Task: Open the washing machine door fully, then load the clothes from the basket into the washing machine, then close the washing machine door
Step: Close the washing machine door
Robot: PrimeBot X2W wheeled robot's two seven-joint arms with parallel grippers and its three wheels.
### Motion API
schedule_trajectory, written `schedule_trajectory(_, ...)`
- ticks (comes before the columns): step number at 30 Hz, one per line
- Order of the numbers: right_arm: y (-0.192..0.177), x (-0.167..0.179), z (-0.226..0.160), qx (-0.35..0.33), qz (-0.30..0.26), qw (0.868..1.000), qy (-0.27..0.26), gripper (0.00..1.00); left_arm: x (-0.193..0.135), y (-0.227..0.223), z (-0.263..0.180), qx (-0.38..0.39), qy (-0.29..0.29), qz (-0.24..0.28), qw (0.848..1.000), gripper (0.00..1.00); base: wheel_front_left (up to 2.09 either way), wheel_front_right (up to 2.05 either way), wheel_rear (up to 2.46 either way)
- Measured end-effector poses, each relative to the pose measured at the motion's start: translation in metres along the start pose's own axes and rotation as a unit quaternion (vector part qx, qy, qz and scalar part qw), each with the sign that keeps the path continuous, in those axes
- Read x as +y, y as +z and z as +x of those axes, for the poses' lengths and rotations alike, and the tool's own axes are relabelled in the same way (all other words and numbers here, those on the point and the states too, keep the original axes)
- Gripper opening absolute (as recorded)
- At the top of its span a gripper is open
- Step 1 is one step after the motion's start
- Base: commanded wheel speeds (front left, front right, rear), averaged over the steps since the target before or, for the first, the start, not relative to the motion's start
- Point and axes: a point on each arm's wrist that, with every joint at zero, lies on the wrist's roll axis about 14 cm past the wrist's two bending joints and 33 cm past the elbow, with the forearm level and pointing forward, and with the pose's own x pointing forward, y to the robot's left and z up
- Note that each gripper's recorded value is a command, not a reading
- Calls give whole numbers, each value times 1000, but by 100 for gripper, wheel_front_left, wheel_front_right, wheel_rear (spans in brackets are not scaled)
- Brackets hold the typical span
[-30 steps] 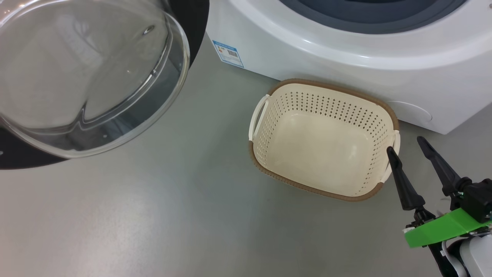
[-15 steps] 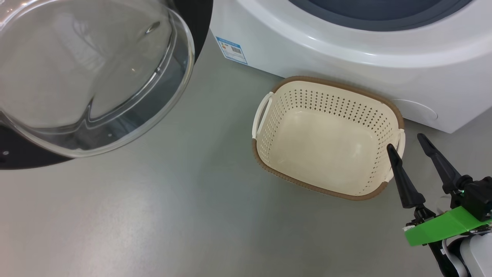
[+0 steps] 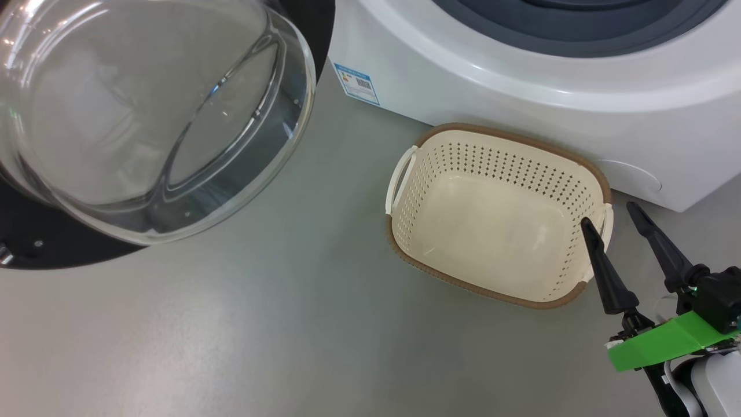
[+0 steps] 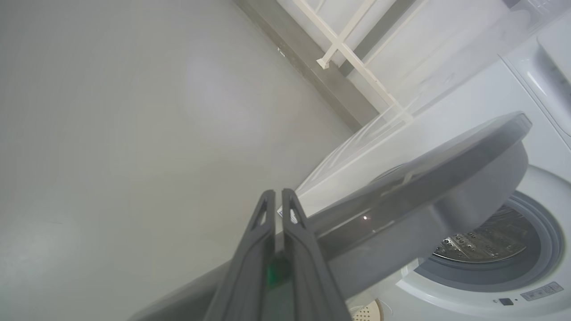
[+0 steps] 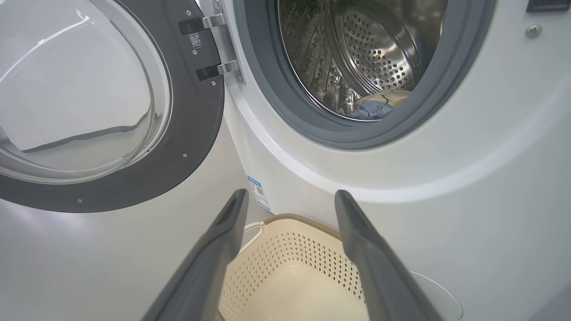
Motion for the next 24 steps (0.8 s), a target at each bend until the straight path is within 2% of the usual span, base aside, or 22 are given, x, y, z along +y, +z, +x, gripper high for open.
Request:
schedule_trajectory(14,16,15,-1,-16,-3,1000,9,100,-16,-23,-18,62,-44,8,997,0,0,0,0)
schedule_trajectory(24,30,21,-3,-30,-10,999,10,100,-41,-45,-28,121,-97,20,988,0,0,0,0)
